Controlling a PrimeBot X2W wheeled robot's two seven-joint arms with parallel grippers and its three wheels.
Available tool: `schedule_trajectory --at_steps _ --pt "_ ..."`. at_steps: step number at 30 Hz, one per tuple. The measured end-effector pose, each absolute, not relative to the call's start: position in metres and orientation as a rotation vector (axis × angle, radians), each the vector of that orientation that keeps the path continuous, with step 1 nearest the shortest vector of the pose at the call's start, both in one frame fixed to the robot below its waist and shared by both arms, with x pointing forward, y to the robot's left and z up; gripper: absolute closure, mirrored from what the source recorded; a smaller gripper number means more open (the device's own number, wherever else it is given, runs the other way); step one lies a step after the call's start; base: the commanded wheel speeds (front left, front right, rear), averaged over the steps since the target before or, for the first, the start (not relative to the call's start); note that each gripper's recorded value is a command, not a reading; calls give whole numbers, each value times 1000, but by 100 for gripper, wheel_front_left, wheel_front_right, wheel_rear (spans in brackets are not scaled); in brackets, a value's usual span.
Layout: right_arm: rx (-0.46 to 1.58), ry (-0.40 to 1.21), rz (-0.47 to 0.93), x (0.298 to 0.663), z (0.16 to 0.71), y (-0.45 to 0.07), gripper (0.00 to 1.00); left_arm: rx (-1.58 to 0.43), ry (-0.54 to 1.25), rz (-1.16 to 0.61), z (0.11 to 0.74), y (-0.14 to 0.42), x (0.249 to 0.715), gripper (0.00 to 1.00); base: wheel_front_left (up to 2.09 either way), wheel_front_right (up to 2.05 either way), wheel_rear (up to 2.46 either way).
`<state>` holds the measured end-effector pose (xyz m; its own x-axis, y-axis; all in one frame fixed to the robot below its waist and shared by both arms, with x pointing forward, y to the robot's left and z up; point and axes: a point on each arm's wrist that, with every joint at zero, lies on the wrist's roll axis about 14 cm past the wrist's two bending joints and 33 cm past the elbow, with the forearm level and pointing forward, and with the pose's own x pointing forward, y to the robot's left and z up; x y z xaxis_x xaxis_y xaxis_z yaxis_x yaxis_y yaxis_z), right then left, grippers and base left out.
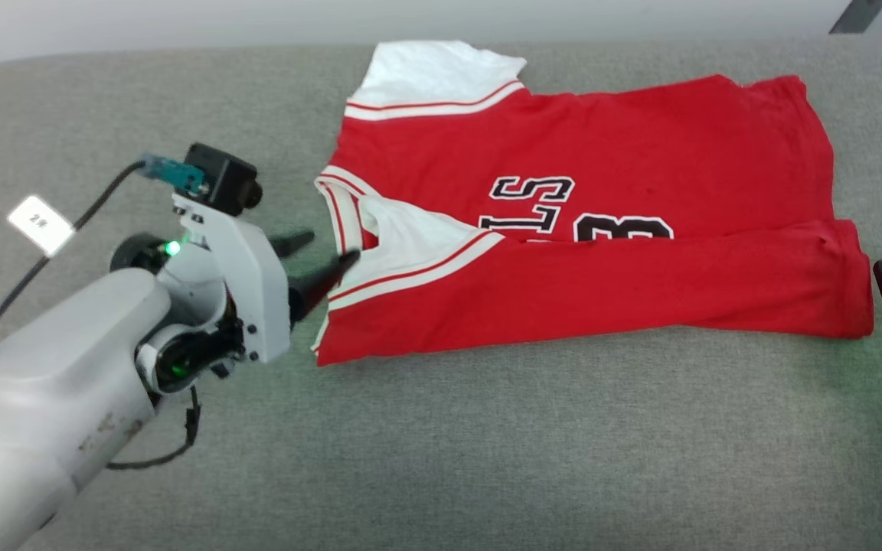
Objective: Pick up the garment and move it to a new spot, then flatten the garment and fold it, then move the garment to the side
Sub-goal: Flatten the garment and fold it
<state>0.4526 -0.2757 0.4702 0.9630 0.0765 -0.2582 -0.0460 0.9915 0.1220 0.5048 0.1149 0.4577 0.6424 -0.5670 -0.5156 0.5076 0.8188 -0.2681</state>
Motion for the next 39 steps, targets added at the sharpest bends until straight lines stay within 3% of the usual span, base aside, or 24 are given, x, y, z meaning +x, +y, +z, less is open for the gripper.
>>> schedule_trajectory --at_steps 9,22,24,25,32,39 --pt "121 238 100 453 485 -259 0 -128 907 -656 449 107 454 0 0 0 0" --pt "125 270 37 444 474 -278 0 -163 1059 -561 393 119 457 2 0 0 0" --pt "124 275 27 442 472 -281 0 -183 1072 -573 388 116 457 55 0 0 0" --pt "123 277 23 442 472 -283 0 -193 1074 -583 388 114 458 100 0 0 0" --pt "40 382 82 441 462 -279 0 -221 1073 -594 385 113 458 100 0 0 0" --pt "-74 707 158 437 428 -275 0 -221 1049 -608 388 111 457 100 0 0 0"
